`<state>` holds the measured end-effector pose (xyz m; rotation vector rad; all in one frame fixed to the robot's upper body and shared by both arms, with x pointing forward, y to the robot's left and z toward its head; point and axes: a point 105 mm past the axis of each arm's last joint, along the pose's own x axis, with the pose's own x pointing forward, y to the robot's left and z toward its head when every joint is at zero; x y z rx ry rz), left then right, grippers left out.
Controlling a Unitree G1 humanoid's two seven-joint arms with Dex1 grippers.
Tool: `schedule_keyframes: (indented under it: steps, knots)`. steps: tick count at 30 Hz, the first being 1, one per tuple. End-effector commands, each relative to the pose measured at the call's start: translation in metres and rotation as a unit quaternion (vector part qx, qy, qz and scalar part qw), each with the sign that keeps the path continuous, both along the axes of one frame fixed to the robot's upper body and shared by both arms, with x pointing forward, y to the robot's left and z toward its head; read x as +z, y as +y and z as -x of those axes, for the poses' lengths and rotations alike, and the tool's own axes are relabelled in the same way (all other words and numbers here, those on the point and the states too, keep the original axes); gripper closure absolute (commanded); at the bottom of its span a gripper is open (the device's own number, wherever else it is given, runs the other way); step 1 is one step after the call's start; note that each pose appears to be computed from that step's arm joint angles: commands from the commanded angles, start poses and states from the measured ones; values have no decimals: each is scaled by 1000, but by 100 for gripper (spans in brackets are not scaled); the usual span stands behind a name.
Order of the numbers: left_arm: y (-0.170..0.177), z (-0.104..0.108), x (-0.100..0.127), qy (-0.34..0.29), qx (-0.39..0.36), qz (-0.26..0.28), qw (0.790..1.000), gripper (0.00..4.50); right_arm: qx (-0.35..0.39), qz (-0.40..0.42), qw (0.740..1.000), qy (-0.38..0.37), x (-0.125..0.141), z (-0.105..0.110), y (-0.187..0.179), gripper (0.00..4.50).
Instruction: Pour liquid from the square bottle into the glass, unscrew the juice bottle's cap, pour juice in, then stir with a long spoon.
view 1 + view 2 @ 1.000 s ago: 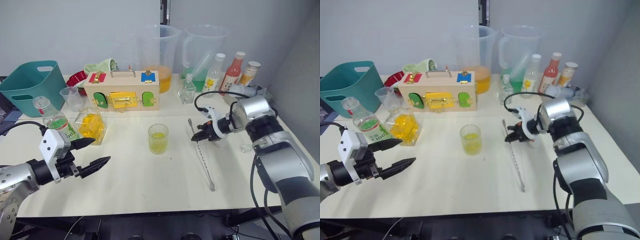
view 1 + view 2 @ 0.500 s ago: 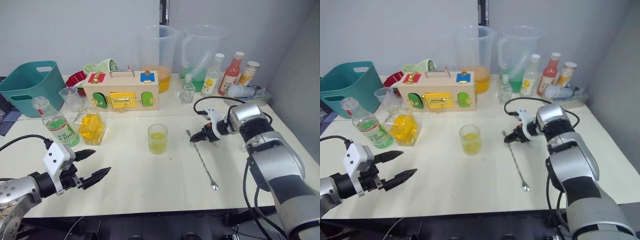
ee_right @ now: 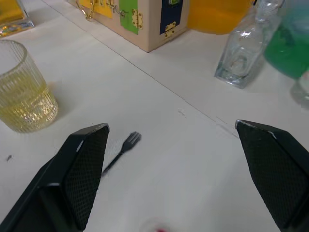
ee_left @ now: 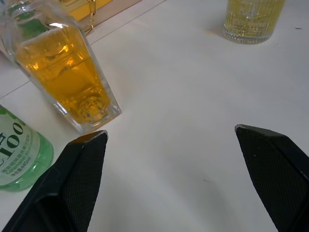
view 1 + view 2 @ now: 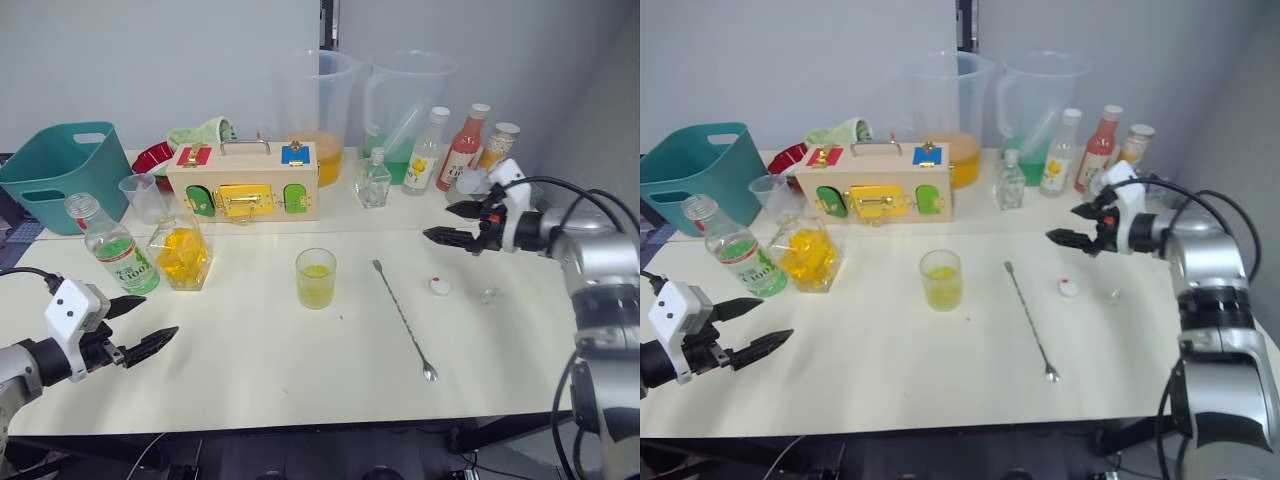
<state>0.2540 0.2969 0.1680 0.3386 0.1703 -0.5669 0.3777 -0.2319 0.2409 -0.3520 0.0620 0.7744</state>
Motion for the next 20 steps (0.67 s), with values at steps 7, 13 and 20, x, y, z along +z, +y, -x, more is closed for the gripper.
schedule_keyframes:
  steps: [7, 13, 20]
  knots:
    - [39, 3, -9, -9, 52, -14, 999, 0, -51, -41, 997, -49, -16, 58, -54, 5]
    - [56, 11, -27, 3, 67, -22, 998, 0, -106, -34, 993, -41, -47, 82, -95, 5]
    - [55, 12, -33, 7, 57, -11, 998, 0, -111, -25, 993, -7, -75, 96, -104, 5]
